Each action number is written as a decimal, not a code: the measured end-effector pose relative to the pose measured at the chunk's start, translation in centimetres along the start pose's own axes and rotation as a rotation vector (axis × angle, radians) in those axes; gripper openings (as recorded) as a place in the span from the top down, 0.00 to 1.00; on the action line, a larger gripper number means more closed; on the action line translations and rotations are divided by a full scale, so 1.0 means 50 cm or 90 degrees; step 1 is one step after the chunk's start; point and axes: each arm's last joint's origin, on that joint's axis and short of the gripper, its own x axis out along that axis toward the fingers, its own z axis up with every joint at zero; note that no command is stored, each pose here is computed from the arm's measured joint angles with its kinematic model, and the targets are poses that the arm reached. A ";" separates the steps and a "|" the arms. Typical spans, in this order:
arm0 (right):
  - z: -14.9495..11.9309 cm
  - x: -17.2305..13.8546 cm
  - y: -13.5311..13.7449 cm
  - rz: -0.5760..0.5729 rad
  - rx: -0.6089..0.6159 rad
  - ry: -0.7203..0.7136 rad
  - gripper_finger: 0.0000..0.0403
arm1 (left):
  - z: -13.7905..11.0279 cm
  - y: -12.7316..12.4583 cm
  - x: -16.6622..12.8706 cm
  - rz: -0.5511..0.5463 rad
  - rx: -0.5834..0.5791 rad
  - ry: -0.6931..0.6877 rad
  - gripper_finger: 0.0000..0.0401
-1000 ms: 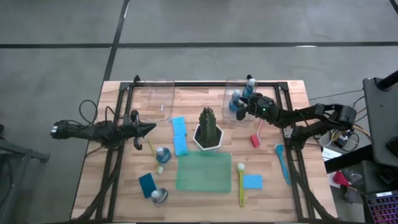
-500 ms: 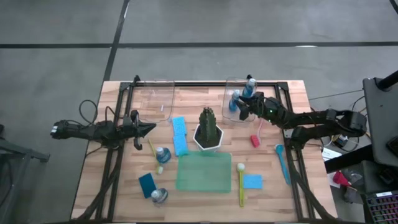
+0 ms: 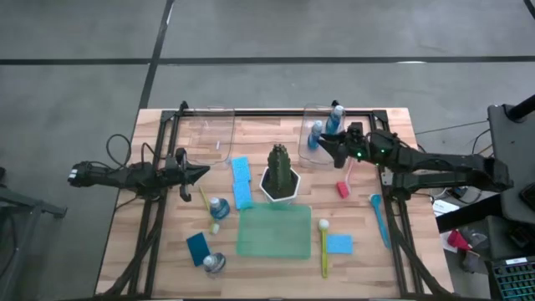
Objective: Pick & Place Kitchen Sink Supplies
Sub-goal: Put the sponge into the green bin
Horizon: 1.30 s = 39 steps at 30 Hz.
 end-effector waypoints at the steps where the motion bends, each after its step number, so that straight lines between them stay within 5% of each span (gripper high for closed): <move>1: 0.005 -0.003 0.013 -0.002 0.002 0.025 0.50 | 0.000 0.000 0.000 0.000 0.000 0.000 1.00; 16: 0.006 -0.009 0.190 -0.041 -0.014 0.375 0.50 | 0.000 0.000 0.000 0.000 0.000 0.000 1.00; 27: -0.061 0.019 0.313 0.053 -0.133 0.462 0.50 | 0.000 0.000 0.000 0.000 0.000 0.000 1.00; 32: -0.076 0.000 0.363 0.075 -0.186 0.404 0.53 | 0.000 0.000 0.000 0.000 0.000 0.000 1.00; 39: -0.082 -0.071 0.350 -0.021 -0.088 0.485 0.65 | 0.000 0.000 0.000 0.000 0.000 0.000 1.00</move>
